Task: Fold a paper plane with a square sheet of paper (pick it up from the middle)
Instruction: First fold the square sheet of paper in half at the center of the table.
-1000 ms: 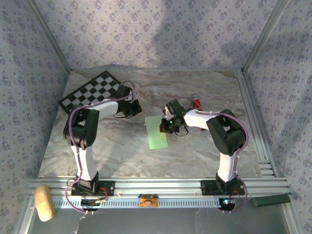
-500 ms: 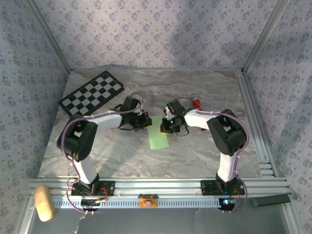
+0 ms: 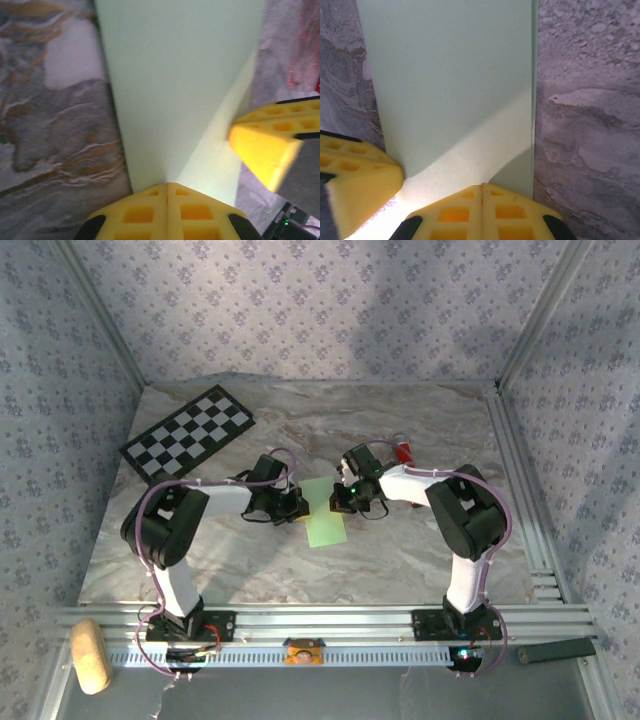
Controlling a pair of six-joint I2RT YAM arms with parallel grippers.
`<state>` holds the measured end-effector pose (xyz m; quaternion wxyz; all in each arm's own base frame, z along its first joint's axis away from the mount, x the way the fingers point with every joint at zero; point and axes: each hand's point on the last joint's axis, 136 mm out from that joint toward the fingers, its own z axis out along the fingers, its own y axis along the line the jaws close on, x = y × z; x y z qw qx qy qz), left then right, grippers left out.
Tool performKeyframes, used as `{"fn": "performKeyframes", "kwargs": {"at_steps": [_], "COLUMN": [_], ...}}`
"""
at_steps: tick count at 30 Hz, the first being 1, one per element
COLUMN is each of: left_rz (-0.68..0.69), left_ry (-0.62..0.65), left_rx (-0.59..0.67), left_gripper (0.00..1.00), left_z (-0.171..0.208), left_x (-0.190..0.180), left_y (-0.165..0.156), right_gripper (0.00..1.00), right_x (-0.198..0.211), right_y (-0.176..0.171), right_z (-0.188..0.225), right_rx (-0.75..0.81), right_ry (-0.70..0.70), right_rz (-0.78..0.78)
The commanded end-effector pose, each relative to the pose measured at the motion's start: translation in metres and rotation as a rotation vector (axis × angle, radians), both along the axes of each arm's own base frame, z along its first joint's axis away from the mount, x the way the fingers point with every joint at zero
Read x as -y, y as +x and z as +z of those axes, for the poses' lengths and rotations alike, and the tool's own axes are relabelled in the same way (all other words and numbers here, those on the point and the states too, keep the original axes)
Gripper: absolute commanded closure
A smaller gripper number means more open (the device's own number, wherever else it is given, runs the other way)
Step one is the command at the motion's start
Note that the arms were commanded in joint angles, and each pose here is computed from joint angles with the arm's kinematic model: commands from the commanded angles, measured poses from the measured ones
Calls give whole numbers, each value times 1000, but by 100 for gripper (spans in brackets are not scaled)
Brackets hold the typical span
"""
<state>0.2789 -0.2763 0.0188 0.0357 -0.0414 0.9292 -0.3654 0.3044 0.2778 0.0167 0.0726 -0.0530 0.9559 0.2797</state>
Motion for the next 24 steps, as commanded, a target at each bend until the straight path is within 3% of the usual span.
{"fn": "performKeyframes", "kwargs": {"at_steps": [1, 6, 15, 24], "left_rz": [-3, -1, 22, 36], "left_ry": [72, 61, -100, -47], "left_rx": [-14, 0, 94, 44], "left_gripper": [100, 100, 100, 100], "left_z": [-20, -14, 47, 15], "left_x": [-15, -16, 4, 3], "left_y": [-7, -9, 15, 18], "right_gripper": [100, 100, 100, 100], "right_x": [61, 60, 61, 62], "right_y": [-48, -47, -48, -49], "right_z": [-61, -62, -62, -63], "right_rx": [-202, -202, -205, -210], "right_ry": [-274, -274, -274, -278], "right_rz": [-56, -56, -58, -58]}}
